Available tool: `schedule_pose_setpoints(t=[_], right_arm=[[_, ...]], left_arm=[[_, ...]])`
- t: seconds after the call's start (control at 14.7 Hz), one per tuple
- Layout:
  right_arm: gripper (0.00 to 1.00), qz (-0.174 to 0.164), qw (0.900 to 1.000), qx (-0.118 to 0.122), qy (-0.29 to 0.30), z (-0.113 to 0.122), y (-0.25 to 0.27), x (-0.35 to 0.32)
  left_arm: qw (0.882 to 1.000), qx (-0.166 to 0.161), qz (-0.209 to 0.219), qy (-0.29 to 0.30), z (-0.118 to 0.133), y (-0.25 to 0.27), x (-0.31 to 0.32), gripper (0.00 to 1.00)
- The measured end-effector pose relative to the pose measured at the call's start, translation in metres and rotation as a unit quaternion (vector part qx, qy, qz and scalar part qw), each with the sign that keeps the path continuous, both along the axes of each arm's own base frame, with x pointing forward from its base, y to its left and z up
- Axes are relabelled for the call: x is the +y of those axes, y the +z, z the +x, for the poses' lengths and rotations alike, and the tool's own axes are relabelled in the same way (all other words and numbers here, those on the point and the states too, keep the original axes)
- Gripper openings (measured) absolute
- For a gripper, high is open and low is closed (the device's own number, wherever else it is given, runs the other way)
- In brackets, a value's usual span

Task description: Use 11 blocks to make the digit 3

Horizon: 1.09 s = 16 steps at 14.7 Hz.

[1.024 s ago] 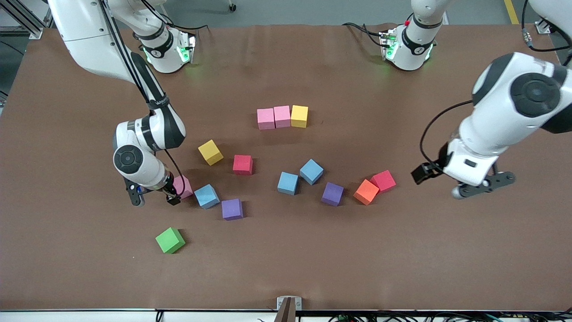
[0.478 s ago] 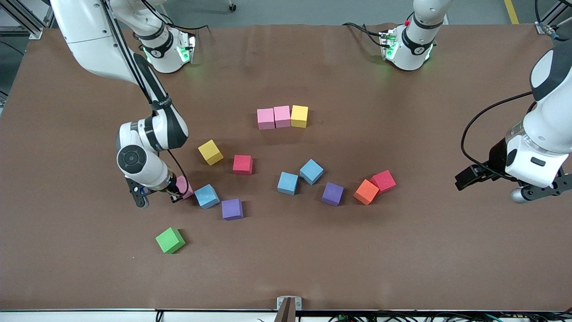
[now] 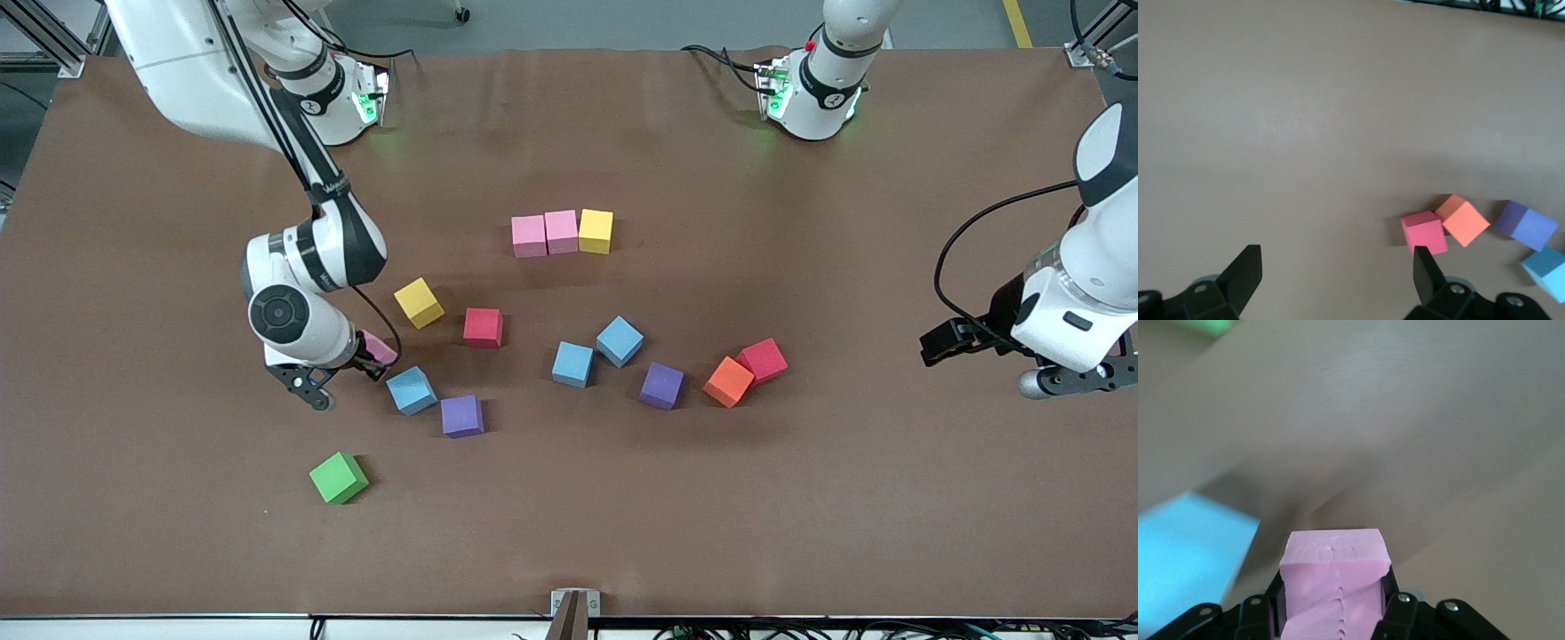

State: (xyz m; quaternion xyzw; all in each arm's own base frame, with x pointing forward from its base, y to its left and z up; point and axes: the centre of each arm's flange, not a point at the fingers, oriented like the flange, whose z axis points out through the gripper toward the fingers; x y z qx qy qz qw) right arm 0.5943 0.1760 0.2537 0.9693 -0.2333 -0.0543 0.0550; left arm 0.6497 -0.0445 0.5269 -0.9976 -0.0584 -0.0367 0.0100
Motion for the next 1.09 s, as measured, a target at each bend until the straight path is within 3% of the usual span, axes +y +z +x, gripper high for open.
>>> schedule_pose_setpoints(t=[0.14,0.41,0.82,1.09], right_arm=[[0.56,0.015,0.995,0.008,0.094,-0.007,0.037,0.014],[0.56,0.036,0.983,0.003,0.178,-0.035,0.081,0.071],[0.56,0.064,0.958,-0.025,0.277,-0.085,0.083,0.176],[0.56,0.068,0.956,-0.027,0.284,-0.117,0.063,0.226]], left_arm=[[1.0,0.013,0.012,-0.016,0.005,-0.017,0.0,1.0],[0.999,0.022,0.028,-0.026,0.012,-0.032,-0.014,1.0],[0.999,0.026,0.034,-0.028,0.025,-0.031,-0.001,1.0],[0.998,0.037,0.03,-0.037,0.028,-0.029,0.003,1.0]])
